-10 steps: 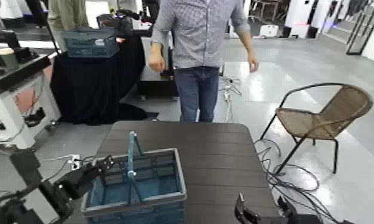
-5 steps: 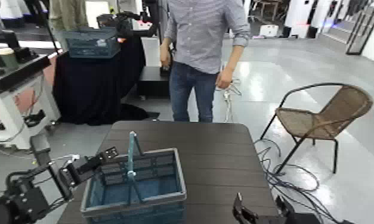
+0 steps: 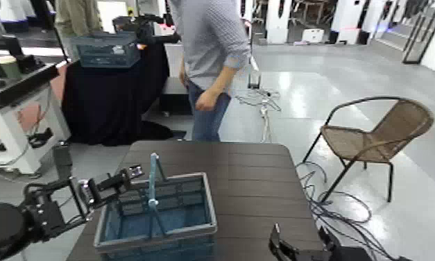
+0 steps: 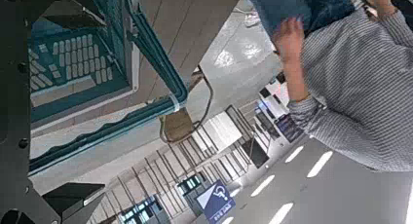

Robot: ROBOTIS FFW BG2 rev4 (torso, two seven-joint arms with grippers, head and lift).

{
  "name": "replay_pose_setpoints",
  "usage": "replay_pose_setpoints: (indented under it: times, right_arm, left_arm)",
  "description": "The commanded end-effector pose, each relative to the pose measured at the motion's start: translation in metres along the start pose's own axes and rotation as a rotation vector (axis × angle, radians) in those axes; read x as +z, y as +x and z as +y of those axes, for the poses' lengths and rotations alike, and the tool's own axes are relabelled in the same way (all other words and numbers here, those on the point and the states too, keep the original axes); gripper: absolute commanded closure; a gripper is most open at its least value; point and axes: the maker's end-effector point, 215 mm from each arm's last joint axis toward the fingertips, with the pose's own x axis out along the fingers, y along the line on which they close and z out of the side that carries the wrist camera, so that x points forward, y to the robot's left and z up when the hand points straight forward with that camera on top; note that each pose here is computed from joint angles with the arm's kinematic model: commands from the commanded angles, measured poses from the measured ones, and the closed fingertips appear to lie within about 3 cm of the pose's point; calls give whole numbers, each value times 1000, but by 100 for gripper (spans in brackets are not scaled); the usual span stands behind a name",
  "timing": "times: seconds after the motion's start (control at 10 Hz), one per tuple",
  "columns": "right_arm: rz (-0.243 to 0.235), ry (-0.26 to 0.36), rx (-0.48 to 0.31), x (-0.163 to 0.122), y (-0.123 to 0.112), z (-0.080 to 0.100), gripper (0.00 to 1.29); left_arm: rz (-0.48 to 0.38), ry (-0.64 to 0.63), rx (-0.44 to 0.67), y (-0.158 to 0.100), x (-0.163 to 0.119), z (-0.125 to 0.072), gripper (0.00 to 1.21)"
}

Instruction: Grasp the handle of the crate.

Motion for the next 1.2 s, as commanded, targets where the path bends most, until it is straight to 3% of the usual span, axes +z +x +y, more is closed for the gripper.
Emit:
replay_pose_setpoints:
  times: [0.1, 0.4, 0.6, 0.7, 0.8, 0.9, 1.1, 1.2]
  right_arm:
    - [-2, 5, 1, 0, 1, 0, 15]
    - [-4, 9, 7, 0, 3, 2, 15]
    - [-4, 9, 11, 0, 3, 3, 15]
    - [-4, 11, 14, 0, 4, 4, 15]
    - [-5, 12, 16, 0, 4, 5, 15]
    - [-3, 13, 15, -1, 4, 5, 15]
    - [-5, 13, 15, 0, 4, 5, 15]
    - [-3, 15, 15, -1, 4, 5, 15]
  left_arm:
    - [60, -38, -5, 13, -10, -2, 11]
    - [121, -64, -56, 28, -27, -20, 13]
    - [144, -65, -67, 32, -31, -23, 23]
    - [148, -68, -67, 32, -32, -22, 38]
    - [149, -72, -66, 32, -32, -21, 68]
    - [145, -74, -63, 30, -31, -18, 84]
    - [132, -74, -66, 29, -25, -18, 106]
    - [130, -74, -70, 29, -24, -19, 107]
